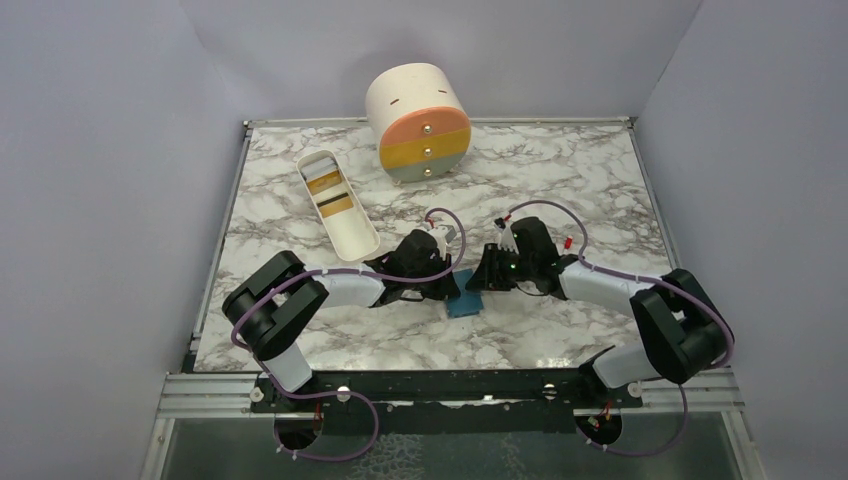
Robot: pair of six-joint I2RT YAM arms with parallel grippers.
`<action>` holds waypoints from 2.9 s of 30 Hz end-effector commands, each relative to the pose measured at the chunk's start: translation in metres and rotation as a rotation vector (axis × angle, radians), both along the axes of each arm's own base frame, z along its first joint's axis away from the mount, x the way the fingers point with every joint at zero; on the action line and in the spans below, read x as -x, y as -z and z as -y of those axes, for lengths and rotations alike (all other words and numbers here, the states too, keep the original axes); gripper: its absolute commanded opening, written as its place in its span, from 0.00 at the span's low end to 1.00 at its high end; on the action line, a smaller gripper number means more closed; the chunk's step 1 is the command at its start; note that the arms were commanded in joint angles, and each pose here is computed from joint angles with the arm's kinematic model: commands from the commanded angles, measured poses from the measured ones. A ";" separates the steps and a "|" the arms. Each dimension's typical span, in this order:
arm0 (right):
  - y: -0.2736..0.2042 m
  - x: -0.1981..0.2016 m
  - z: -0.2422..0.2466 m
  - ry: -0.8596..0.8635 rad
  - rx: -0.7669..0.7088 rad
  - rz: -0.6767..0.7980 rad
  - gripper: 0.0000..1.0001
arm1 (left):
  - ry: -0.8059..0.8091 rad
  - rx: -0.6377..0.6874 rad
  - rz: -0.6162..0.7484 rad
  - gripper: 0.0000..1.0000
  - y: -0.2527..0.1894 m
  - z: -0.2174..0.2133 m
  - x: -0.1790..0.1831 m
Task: Put the credit cards into the card holder
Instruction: Close the card holder at the center of the board.
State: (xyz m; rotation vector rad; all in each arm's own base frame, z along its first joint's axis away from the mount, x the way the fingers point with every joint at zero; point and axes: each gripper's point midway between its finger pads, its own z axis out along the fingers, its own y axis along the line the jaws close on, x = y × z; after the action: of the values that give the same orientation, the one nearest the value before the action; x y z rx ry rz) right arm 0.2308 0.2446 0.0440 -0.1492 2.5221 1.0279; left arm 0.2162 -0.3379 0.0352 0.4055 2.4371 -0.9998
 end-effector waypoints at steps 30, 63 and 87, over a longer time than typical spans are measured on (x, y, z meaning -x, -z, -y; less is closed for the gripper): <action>0.010 0.006 -0.006 0.004 -0.002 -0.034 0.23 | -0.002 -0.053 -0.037 0.06 0.020 -0.010 0.009; 0.045 0.006 0.018 0.028 0.316 -0.027 0.07 | -0.009 -0.051 -0.034 0.06 0.018 -0.012 0.009; 0.020 0.011 0.010 -0.020 0.346 0.066 0.06 | -0.111 -0.056 0.059 0.21 -0.011 -0.026 -0.006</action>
State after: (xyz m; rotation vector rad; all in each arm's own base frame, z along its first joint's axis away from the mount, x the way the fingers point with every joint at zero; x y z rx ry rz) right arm 0.2425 0.2537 0.0373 -0.2593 2.5313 0.6639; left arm 0.2163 -0.3290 0.0391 0.3583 2.4283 -0.9675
